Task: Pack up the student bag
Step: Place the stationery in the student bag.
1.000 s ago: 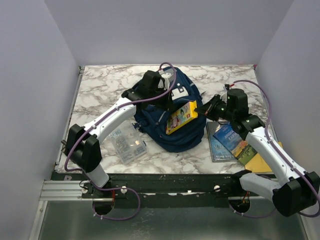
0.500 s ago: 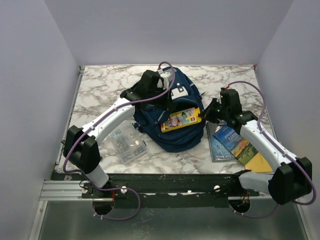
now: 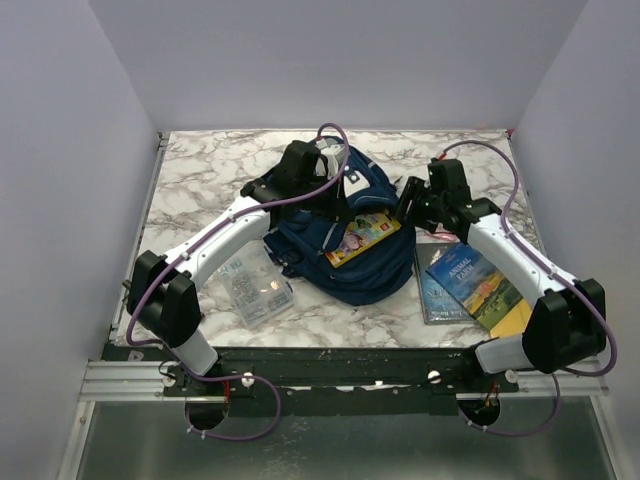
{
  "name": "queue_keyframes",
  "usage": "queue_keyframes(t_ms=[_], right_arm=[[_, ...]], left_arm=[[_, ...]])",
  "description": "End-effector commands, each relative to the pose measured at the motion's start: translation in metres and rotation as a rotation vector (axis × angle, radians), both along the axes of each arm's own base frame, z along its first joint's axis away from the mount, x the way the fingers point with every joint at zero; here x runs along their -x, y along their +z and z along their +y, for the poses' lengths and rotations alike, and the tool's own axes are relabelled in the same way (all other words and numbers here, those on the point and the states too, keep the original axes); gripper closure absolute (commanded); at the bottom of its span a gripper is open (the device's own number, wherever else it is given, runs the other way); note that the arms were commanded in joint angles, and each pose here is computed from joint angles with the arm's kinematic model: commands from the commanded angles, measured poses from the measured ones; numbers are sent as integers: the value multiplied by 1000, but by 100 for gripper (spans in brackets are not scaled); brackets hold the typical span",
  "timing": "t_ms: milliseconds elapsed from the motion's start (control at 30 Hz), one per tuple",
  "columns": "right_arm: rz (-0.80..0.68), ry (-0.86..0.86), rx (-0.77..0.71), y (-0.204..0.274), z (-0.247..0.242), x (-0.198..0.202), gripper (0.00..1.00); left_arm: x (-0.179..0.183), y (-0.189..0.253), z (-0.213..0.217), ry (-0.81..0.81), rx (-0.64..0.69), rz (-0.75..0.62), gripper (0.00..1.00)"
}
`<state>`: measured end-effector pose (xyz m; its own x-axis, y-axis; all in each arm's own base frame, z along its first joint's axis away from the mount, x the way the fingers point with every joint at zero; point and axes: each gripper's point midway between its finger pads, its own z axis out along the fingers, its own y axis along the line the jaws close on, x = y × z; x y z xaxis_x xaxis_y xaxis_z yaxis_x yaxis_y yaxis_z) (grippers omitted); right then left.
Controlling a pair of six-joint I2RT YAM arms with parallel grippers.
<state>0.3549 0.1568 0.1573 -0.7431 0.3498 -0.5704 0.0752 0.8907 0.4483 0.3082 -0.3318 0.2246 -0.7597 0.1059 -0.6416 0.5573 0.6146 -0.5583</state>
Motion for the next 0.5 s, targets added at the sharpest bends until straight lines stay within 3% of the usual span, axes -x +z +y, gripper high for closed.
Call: queue_keyframes(t_ms=[0, 167, 367, 467], right_arm=[[-37, -25, 176, 9, -36, 19, 36], [-18, 22, 173, 14, -37, 45, 32], [-28, 150, -59, 9, 19, 74, 48], [-20, 184, -86, -3, 41, 78, 58]], left_arm=[[5, 46, -14, -60, 143, -60, 100], [5, 44, -16, -62, 144, -50, 100], [3, 41, -16, -61, 139, -48, 100], [2, 39, -16, -59, 133, -43, 100]])
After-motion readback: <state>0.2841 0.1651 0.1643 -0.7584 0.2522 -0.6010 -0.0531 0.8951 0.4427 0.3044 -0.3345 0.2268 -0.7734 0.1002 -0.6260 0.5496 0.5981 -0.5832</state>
